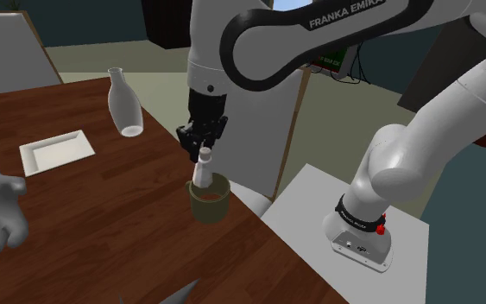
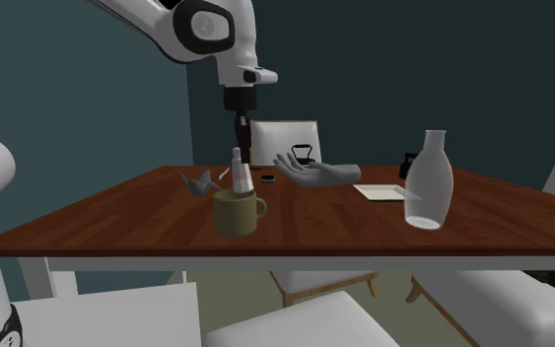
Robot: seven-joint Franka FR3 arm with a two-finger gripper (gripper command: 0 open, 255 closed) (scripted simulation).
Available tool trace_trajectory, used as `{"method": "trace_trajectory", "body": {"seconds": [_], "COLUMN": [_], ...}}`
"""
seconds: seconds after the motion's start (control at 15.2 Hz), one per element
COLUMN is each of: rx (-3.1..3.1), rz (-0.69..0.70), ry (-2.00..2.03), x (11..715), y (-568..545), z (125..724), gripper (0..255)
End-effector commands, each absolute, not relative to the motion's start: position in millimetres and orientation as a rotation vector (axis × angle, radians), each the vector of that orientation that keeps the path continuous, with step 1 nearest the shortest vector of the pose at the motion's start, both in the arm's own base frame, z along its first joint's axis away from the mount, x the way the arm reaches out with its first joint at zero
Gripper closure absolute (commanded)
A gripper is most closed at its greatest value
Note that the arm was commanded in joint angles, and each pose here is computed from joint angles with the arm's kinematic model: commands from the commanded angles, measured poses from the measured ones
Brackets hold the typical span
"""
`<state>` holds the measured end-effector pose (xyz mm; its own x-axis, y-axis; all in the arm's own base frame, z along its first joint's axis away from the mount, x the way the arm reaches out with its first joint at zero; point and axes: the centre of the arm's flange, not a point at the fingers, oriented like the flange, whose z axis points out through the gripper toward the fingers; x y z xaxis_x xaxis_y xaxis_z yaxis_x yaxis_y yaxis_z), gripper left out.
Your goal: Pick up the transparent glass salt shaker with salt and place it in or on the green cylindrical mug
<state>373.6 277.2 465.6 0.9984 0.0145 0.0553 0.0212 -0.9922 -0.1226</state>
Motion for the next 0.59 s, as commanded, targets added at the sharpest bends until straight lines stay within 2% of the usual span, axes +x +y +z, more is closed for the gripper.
{"method": "trace_trajectory", "body": {"seconds": [0.0,0.4,0.46,0.53], "rx": [-3.017,-3.017,-3.017,-3.017], "rz": [-0.083,-0.083,-0.083,-0.083], "ry": [-0.027,-0.027,-0.027,-0.027], "x": [373.1,373.1,373.1,373.1], "y": [276.2,276.3,276.3,276.3], "z": [462.2,462.2,462.2,462.2], "gripper": [255,255,0,0]}}
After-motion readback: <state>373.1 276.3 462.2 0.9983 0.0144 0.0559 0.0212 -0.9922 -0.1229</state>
